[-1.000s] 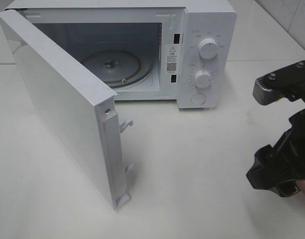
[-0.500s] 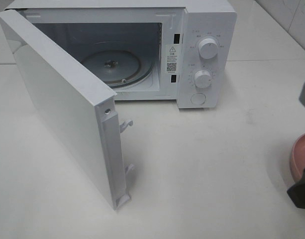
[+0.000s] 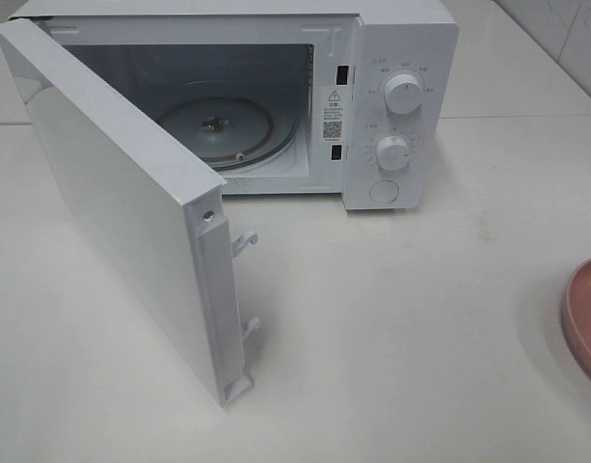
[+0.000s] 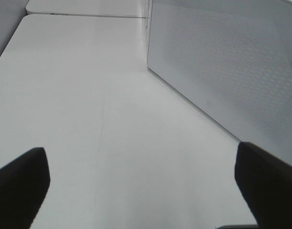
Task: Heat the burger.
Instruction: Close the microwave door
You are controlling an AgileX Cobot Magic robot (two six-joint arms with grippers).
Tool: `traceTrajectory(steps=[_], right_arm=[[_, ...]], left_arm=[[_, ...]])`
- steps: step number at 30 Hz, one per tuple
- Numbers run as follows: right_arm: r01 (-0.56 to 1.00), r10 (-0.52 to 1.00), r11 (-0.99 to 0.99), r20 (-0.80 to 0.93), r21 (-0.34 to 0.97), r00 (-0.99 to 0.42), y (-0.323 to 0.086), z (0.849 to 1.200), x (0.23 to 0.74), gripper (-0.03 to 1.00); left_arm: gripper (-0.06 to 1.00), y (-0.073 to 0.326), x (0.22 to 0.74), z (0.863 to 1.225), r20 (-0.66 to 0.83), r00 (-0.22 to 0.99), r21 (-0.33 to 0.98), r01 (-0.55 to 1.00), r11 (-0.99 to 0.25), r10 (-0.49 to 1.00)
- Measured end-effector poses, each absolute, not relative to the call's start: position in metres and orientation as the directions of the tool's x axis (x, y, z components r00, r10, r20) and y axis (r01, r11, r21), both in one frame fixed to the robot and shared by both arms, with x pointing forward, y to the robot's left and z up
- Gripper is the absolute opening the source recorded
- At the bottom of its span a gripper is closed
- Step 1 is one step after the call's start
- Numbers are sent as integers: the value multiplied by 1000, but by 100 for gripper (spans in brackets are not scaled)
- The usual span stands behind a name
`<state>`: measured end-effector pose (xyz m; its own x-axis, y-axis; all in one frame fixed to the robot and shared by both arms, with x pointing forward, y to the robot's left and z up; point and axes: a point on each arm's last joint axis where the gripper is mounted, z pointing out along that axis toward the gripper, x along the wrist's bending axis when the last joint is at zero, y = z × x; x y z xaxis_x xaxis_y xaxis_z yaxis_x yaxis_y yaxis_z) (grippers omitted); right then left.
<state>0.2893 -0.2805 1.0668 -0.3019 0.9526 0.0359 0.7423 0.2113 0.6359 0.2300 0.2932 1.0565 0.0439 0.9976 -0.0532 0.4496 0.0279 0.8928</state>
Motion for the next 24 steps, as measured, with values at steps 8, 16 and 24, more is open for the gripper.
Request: traceTrajectory(steps=[8,16,24], right_arm=[[674,985,67,57,736,-161,-297,1050,261,77],[530,989,-1,78,848,-124,-299,1050,236,77],[496,989,-9,82,868,-125,-298,1050,230,77]], left_arm=[[98,293,230,1056,-53,44,893,450,28,998],[98,293,230,1056,-53,44,893,450,28,998],[98,293,230,1056,-53,44,893,450,28,998]])
